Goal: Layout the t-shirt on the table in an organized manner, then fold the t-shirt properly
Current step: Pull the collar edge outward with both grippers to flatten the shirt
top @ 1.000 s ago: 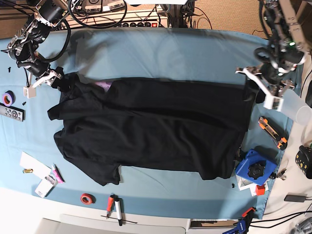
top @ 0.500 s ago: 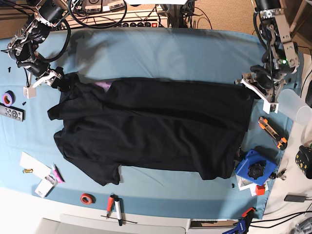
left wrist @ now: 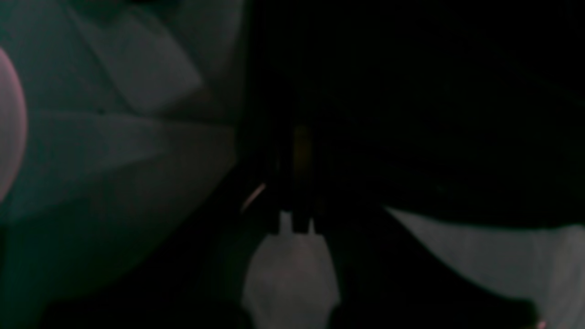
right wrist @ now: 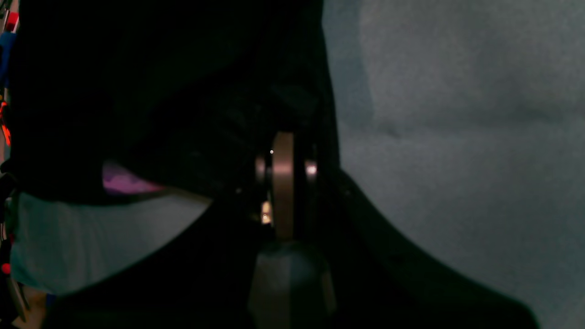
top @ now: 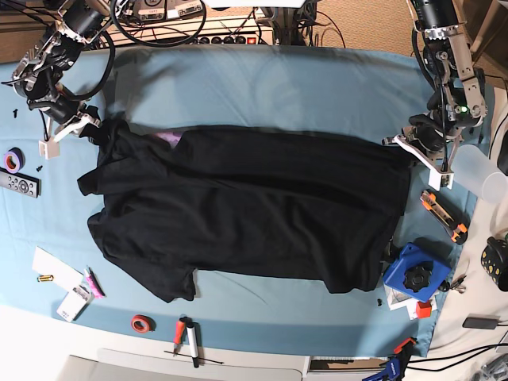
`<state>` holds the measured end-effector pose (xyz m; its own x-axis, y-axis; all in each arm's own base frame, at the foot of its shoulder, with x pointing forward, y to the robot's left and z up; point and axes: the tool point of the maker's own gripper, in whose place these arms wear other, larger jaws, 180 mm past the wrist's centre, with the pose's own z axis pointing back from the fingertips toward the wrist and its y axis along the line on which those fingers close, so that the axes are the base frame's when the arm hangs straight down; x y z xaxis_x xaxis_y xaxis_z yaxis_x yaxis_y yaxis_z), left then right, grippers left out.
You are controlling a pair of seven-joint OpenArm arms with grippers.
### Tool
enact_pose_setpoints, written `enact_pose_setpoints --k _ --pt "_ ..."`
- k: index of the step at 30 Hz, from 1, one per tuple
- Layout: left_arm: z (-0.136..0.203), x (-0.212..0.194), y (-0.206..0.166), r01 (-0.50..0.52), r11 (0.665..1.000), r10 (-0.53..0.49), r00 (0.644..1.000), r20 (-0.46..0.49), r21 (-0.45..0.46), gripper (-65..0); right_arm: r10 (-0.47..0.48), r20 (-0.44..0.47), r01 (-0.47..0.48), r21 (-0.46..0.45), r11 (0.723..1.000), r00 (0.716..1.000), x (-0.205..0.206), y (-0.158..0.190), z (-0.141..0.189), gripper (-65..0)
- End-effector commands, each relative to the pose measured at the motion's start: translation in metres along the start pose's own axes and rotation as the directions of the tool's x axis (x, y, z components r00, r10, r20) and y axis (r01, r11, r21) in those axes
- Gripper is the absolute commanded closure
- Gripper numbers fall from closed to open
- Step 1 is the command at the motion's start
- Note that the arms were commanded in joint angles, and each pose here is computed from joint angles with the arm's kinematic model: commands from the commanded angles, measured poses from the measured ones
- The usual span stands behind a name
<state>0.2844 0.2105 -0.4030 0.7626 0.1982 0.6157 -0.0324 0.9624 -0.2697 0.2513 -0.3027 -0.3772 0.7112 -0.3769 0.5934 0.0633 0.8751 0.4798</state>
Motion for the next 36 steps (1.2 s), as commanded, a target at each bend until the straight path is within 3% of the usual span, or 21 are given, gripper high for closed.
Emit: enact_pose_setpoints --k 1,7,16,25,36 --pt "0.002 -0.016 0.002 0.002 1.000 -0.001 0.996 -0.086 0.005 0.0 0.027 0.065 -0.027 0.006 1.000 0.998 0.024 -0.001 0.011 0.0" --pt "0.006 -0.031 -0.019 -0.013 0.993 -0.008 0.984 -0.176 -0.118 0.0 0.034 0.114 -0.038 0.035 0.999 0.993 0.045 -0.003 0.032 0.0" --pt "0.023 -0.038 -0.002 -0.059 0.992 0.037 0.981 -0.189 -0.112 0.0 -0.005 0.242 -0.005 0.039 0.999 0.970 0.067 -0.015 0.065 0.0" --pt "0.063 -0.056 0.026 -0.099 0.988 0.079 0.983 -0.166 -0.116 0.0 0.001 0.170 -0.001 0.002 1.000 0.986 0.040 -0.032 0.087 0.0" --pt "0.082 -0.103 0.037 -0.121 0.989 0.094 0.957 -0.274 -0.085 0.0 -0.082 0.097 0.078 0.038 0.996 0.992 -0.013 -0.032 0.110 0.0"
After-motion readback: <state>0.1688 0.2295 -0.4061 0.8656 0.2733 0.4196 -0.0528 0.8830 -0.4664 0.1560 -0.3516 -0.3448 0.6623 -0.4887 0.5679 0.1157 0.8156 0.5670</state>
